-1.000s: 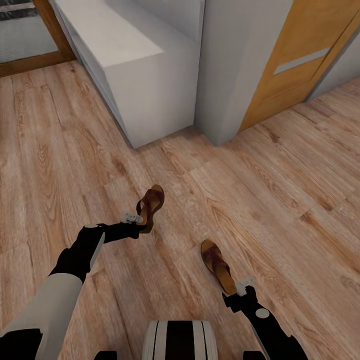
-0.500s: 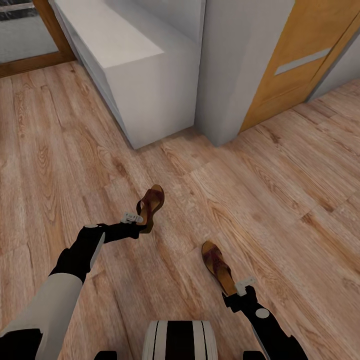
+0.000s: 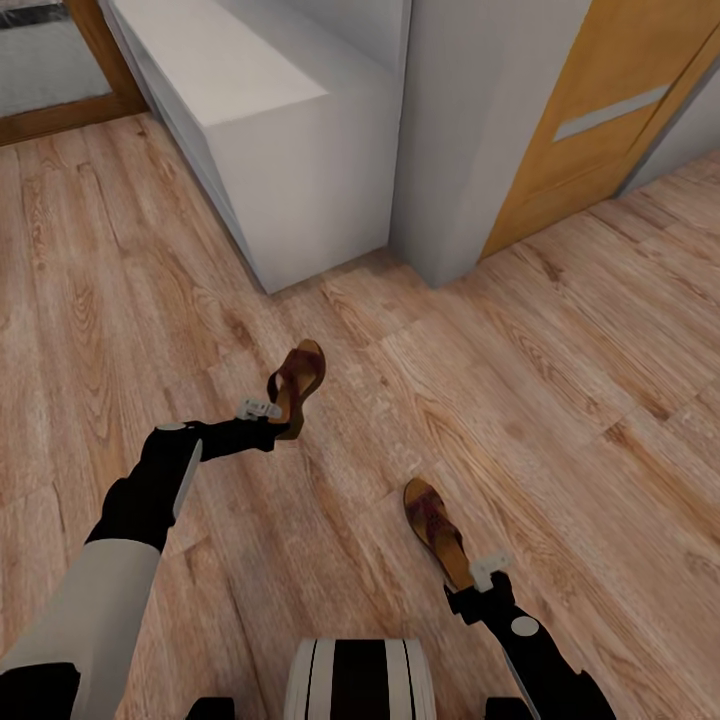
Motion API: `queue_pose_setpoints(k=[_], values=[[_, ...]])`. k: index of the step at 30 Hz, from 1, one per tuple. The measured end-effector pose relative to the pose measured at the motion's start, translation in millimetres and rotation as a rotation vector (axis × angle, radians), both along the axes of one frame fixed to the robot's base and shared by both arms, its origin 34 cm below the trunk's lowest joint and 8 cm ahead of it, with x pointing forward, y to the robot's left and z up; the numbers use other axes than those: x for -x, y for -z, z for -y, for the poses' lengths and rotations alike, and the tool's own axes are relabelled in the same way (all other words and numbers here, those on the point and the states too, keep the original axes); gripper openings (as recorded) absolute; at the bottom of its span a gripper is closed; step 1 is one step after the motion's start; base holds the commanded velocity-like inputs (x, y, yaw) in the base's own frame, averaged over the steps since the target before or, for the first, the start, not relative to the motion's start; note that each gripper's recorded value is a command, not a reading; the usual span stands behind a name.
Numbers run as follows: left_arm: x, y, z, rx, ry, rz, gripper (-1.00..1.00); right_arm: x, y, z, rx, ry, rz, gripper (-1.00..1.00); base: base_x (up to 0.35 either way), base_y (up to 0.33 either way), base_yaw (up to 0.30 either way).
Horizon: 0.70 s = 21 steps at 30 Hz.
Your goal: Pick up the two gym shoes and the two sandals from the corridor floor and place them onto the hallstand (shoe rack) in the corridor, making sure they are on the rack and not on the floor. Arrange them so the two gym shoes are next to each other and the two sandals are next to each other.
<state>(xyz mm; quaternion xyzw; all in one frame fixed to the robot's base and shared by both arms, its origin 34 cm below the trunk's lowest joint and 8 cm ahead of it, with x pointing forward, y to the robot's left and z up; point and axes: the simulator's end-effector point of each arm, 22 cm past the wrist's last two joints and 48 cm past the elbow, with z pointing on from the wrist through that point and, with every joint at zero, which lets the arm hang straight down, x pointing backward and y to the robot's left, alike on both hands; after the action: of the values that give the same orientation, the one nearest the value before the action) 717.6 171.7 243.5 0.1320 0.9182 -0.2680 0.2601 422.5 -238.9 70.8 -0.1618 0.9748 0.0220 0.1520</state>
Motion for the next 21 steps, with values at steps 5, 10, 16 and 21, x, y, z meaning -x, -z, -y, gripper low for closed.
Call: queue_pose_setpoints(k=[5, 10, 16, 21], values=[[6, 6, 4, 0.017, 0.011, -0.018, -1.0, 9, 7, 1, 0.001, 0.001, -0.02, 1.0, 0.0, 0.0, 0.0], [12, 7, 10, 0.046, 0.031, -0.031, -1.0, 12, 10, 0, 0.001, 0.001, -0.027, 1.0, 0.0, 0.0, 0.0], [15, 8, 11, 0.051, 0.039, -0.034, -1.0, 12, 10, 1, 0.001, 0.002, -0.027, 1.0, 0.0, 0.0, 0.0], [15, 8, 11, 0.051, 0.04, -0.034, -1.0, 12, 10, 1, 0.002, 0.002, -0.027, 1.0, 0.0, 0.0, 0.0]])
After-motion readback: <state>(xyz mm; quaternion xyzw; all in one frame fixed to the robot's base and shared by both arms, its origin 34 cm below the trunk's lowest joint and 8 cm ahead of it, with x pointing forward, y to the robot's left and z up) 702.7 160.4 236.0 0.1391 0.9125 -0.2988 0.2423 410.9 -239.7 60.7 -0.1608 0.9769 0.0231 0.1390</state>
